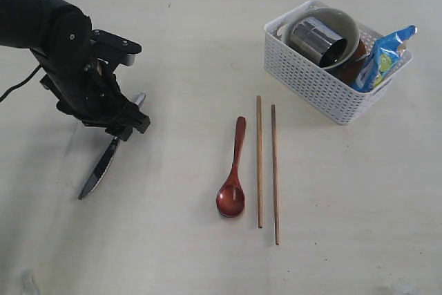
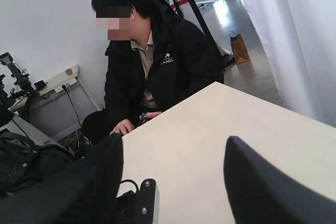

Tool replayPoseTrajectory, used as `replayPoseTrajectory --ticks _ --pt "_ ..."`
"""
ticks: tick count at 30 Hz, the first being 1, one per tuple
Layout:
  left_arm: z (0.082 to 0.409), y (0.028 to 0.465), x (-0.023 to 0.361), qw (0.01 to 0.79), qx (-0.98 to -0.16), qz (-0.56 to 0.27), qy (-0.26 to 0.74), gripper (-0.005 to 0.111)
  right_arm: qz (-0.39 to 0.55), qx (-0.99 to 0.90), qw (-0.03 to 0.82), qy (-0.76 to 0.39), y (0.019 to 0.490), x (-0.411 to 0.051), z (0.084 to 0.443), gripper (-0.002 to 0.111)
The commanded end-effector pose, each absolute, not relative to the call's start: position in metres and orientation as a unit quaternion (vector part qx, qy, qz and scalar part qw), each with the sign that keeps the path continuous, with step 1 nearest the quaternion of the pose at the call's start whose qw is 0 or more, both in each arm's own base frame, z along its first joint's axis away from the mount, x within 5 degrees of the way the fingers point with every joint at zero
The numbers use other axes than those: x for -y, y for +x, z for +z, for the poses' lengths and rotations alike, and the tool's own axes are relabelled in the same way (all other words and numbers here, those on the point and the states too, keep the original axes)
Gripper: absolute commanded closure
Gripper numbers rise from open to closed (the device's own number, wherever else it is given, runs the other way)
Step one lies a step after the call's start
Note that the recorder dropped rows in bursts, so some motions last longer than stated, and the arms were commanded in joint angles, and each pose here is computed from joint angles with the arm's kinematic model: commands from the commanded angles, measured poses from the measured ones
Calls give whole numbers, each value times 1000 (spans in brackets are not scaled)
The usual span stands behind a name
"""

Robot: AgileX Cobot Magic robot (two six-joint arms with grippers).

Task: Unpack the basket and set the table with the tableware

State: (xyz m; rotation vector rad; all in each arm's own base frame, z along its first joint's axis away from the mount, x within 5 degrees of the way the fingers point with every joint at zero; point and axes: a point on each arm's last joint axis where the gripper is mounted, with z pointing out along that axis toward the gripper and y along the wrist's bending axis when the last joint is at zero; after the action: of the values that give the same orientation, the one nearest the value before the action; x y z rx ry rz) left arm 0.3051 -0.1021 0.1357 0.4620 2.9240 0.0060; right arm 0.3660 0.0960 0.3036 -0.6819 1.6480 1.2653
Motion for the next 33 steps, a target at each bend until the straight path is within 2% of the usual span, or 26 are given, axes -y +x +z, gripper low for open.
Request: replayPoseTrajectory --ticks 1,5,10,33 --pt "137 308 105 97 -983 -1 158 45 516 -664 465 -276 365 -95 308 54" --pt "137 308 105 97 -983 -1 158 49 516 -664 465 -276 365 -95 308 54" --pt "137 308 105 97 -983 -1 158 68 516 -664 465 -276 365 -95 308 54" --pt "137 307 107 93 -985 -12 148 69 517 -665 464 -275 365 -95 308 54"
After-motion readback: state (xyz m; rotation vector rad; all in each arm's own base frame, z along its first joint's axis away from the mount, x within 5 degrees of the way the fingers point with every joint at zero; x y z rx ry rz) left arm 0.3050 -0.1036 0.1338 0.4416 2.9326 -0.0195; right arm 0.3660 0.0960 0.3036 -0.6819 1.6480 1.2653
